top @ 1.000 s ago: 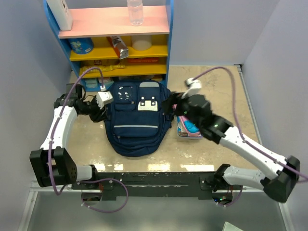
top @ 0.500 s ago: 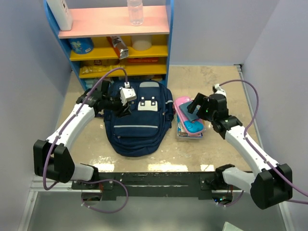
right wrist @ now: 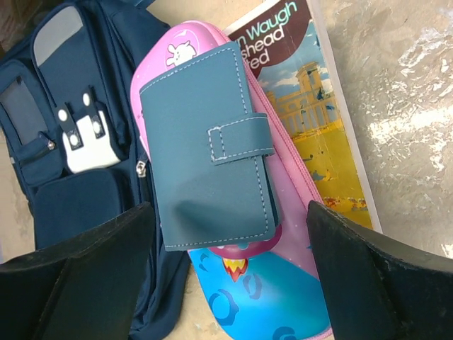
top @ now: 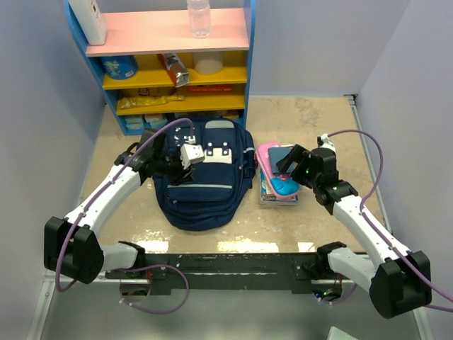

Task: Pack the student bag
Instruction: Pick up the personal item from the center of the board.

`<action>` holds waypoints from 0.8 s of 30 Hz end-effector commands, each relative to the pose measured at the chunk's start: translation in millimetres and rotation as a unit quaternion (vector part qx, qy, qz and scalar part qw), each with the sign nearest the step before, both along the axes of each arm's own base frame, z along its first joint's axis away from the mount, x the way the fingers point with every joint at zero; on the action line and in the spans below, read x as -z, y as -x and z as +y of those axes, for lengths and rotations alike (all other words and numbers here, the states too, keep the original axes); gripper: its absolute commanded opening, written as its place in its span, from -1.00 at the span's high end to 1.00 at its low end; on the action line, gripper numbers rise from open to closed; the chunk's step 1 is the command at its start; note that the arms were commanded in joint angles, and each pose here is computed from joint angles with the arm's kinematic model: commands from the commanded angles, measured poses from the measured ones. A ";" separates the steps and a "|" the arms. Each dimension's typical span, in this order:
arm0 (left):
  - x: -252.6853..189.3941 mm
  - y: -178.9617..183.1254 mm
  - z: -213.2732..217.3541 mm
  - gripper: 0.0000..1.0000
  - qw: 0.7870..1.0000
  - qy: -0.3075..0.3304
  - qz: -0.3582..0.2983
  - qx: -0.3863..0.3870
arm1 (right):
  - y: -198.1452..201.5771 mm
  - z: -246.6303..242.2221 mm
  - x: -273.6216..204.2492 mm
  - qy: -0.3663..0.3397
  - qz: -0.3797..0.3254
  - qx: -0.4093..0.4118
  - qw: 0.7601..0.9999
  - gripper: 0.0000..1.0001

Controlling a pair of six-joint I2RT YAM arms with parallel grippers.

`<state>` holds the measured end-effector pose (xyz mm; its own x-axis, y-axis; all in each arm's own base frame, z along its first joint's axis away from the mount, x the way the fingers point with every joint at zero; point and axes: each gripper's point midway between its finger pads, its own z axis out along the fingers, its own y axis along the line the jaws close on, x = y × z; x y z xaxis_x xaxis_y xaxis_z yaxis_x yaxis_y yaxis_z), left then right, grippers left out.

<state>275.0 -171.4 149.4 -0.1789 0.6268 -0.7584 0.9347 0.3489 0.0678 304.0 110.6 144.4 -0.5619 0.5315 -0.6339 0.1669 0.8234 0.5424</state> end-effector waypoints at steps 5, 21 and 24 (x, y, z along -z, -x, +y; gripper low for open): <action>-1.2 1.0 3.0 0.18 1.000 -0.002 -0.014 -0.010 | -15.6 3.4 -7.2 -0.031 -0.033 0.019 0.999 -0.60; 1.6 2.3 13.1 0.18 0.999 -0.025 -0.033 -0.020 | -14.2 -2.1 -6.8 -0.035 -0.046 0.037 0.998 0.54; 2.9 3.1 14.5 0.18 0.999 -0.028 -0.033 -0.022 | -13.1 -5.8 -11.5 -0.031 -0.051 0.045 0.997 0.70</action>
<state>271.3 -157.7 141.3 -0.1881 0.6619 -0.7257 0.9165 0.3838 0.1125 314.2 112.5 141.7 -0.5063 0.5984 -0.6209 0.1798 0.7775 0.6026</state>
